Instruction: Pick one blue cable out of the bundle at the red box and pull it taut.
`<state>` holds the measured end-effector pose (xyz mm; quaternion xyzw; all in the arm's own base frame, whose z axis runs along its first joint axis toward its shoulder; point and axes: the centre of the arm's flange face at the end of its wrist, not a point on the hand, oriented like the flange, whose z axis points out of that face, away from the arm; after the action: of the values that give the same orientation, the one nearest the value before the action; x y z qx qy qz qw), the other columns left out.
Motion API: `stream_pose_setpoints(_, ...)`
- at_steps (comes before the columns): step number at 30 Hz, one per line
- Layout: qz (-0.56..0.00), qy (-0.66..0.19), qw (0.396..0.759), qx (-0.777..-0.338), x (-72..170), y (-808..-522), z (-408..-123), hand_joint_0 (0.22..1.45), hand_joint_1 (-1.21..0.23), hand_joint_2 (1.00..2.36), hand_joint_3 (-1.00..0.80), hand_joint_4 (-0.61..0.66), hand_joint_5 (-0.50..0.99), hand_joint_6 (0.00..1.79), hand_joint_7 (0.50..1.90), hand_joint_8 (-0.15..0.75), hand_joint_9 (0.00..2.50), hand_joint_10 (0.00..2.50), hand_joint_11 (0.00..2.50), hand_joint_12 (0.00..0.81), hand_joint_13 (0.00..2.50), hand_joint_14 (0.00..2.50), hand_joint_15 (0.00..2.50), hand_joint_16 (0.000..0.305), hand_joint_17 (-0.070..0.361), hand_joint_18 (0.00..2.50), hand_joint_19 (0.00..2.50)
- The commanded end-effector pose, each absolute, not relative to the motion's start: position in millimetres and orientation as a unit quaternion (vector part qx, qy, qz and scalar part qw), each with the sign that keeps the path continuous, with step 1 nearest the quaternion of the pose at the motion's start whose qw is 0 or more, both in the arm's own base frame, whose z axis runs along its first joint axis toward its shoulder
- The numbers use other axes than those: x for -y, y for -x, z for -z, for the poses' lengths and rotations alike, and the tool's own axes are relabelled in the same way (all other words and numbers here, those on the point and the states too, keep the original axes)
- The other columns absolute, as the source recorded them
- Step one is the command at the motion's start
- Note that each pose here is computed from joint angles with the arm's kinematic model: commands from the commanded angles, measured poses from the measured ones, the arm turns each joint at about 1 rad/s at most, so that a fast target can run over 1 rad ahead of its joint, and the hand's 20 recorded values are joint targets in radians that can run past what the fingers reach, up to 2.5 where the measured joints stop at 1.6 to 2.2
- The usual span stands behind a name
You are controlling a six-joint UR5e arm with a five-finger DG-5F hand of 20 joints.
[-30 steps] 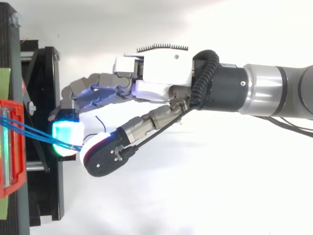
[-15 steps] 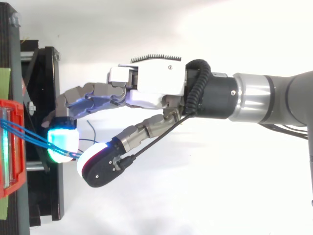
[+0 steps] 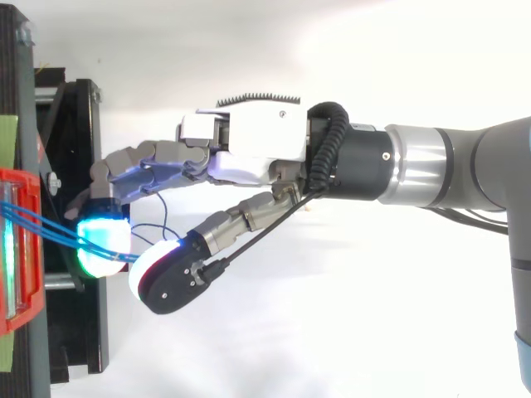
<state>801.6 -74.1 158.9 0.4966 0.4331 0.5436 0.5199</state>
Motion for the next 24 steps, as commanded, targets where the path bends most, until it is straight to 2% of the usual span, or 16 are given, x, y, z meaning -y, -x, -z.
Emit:
stream_pose_setpoints(1, -0.546, -0.496, 0.520, -0.431, 74.5, -802.7, -160.7, 0.57, -0.70, 1.00, -0.48, 0.25, -0.11, 0.50, 1.21, 0.292, 0.47, 0.00, 0.14, 0.330, 0.33, 0.01, 0.14, 0.050, 0.113, 0.25, 0.23)
stream_pose_setpoints(7, -0.547, -0.494, 0.521, -0.429, 74.3, -804.0, -163.0, 0.60, -0.71, 1.01, -0.41, 0.20, -0.10, 0.50, 1.28, 0.291, 0.47, 0.00, 0.14, 0.326, 0.34, 0.01, 0.15, 0.050, 0.112, 0.27, 0.24)
stream_pose_setpoints(10, -0.547, -0.495, 0.521, -0.429, 75.6, -803.9, -163.0, 0.62, -0.72, 1.01, -0.34, 0.18, -0.12, 0.57, 1.20, 0.291, 0.47, 0.00, 0.15, 0.326, 0.35, 0.01, 0.15, 0.049, 0.111, 0.28, 0.24)
stream_pose_setpoints(11, -0.547, -0.495, 0.522, -0.428, 76.8, -803.8, -163.0, 0.63, -0.73, 1.01, -0.30, 0.17, -0.14, 0.63, 1.12, 0.289, 0.47, 0.00, 0.16, 0.325, 0.35, 0.01, 0.15, 0.049, 0.110, 0.28, 0.23)
stream_pose_setpoints(16, -0.547, -0.495, 0.522, -0.428, 77.9, -803.7, -163.0, 0.65, -0.76, 1.02, -0.20, 0.17, -0.18, 0.78, 0.91, 0.287, 0.46, 0.00, 0.18, 0.328, 0.36, 0.01, 0.15, 0.049, 0.111, 0.31, 0.23)
stream_pose_setpoints(24, -0.550, -0.492, 0.523, -0.426, 77.3, -806.6, -169.6, 0.66, -0.78, 1.02, -0.17, 0.18, -0.19, 0.83, 0.82, 0.284, 0.45, 0.00, 0.22, 0.332, 0.38, 0.01, 0.15, 0.050, 0.113, 0.34, 0.22)
